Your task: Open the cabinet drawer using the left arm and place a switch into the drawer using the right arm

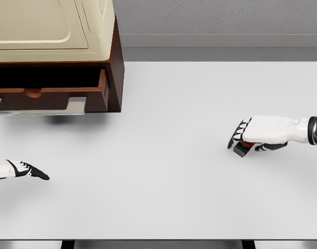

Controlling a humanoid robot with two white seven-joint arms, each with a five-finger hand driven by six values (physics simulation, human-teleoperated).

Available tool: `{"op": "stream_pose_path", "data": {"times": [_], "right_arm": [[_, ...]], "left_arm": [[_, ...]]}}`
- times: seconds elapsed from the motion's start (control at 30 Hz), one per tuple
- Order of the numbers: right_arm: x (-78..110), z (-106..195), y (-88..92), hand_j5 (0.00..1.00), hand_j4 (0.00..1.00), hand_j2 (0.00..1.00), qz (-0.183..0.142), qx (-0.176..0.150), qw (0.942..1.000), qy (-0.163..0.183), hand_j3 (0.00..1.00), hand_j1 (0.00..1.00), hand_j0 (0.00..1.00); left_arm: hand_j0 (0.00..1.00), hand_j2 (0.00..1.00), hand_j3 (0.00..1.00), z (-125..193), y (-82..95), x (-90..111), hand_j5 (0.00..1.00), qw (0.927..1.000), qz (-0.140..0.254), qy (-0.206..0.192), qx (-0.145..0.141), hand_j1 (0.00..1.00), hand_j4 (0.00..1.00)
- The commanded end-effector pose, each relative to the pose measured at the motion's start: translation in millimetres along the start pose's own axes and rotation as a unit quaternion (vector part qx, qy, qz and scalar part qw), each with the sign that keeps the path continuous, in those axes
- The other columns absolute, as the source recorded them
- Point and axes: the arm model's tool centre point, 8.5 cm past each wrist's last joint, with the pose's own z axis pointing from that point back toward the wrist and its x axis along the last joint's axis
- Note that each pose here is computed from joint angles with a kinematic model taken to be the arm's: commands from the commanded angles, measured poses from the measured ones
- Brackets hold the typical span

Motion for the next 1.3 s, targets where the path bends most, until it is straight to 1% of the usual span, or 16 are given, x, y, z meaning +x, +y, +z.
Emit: {"op": "stream_pose_path", "data": {"times": [0.0,0.1,0.37,0.57,0.67,0.77,0.87,1.0,1.07,1.13,1.17,1.2,1.23,1.27], "right_arm": [[-0.4,1,-0.4,0.72,0.72,0.72,-0.002,-0.001,1.0000,0.001,0.72,0.72,0.72],[-5.7,3,0.2,0.72,0.72,0.72,-0.007,-0.003,0.9999,0.008,0.72,0.72,0.72],[-4.7,2,1.1,0.70,0.70,0.70,-0.007,-0.002,1.0000,0.006,0.70,0.70,0.70],[-4.5,1,2.7,0.60,0.60,0.60,-0.009,0.000,0.9999,0.006,0.60,0.60,0.60],[-3.9,1,2.8,0.60,0.60,0.60,-0.008,0.001,1.0000,0.005,0.60,0.60,0.60],[-3.7,0,3.3,0.49,0.49,0.49,-0.009,0.001,0.9999,0.004,0.49,0.49,0.49],[-3.7,1,4.1,0.43,0.43,0.43,-0.010,0.001,0.9999,0.004,0.43,0.43,0.43],[-4.2,1,3.7,0.39,0.39,0.39,-0.010,0.001,0.9999,0.005,0.39,0.39,0.39],[-8.2,4,1.6,0.37,0.37,0.37,-0.017,-0.007,0.9998,0.009,0.37,0.37,0.37],[-18.9,6,-6.9,0.37,0.37,0.37,-0.038,-0.036,0.9985,0.015,0.37,0.37,0.37],[-28.0,15,-12.6,0.37,0.37,0.37,-0.049,-0.053,0.9970,0.027,0.37,0.37,0.37],[-29.7,14,-22.2,0.37,0.37,0.37,-0.053,-0.075,0.9954,0.023,0.37,0.37,0.37],[-29.0,10,-29.5,0.37,0.37,0.37,-0.051,-0.089,0.9945,0.020,0.37,0.37,0.37],[-27.2,5,-42.6,0.38,0.38,0.38,-0.045,-0.108,0.9930,0.013,0.38,0.38,0.38]], "left_arm": [[1.00,1.00,1.00,0,0.6,0,1.00,1.0000,0.003,-0.001,0.002,1.00,1.00],[1.00,1.00,1.00,0,0.1,0,1.00,1.0000,0.003,-0.001,0.002,1.00,1.00],[1.00,1.00,1.00,0,0.1,0,1.00,1.0000,0.003,-0.001,0.002,1.00,1.00],[1.00,1.00,1.00,0,0.1,0,1.00,1.0000,0.003,-0.001,0.002,1.00,1.00],[1.00,1.00,1.00,0,0.2,0,1.00,1.0000,0.003,-0.001,0.002,1.00,1.00],[1.00,1.00,1.00,0,0.2,0,1.00,1.0000,0.003,0.000,0.002,1.00,1.00],[1.00,1.00,1.00,1,0.2,-1,1.00,1.0000,0.004,0.001,0.002,1.00,1.00],[1.00,1.00,1.00,1,0.2,-1,1.00,1.0000,0.004,0.001,0.002,1.00,1.00],[1.00,1.00,1.00,1,0.2,-1,1.00,1.0000,0.004,0.001,0.002,1.00,1.00],[1.00,1.00,1.00,1,0.7,-1,1.00,1.0000,0.003,0.002,0.003,1.00,1.00],[1.00,1.00,1.00,1,0.2,-1,1.00,1.0000,0.004,0.001,0.002,1.00,1.00],[1.00,1.00,1.00,1,0.2,-1,1.00,1.0000,0.004,0.001,0.002,1.00,1.00],[1.00,1.00,1.00,1,-0.2,-1,1.00,1.0000,0.005,0.001,0.002,1.00,1.00],[1.00,1.00,1.00,1,0.2,-1,1.00,1.0000,0.004,0.001,0.002,1.00,1.00]]}}
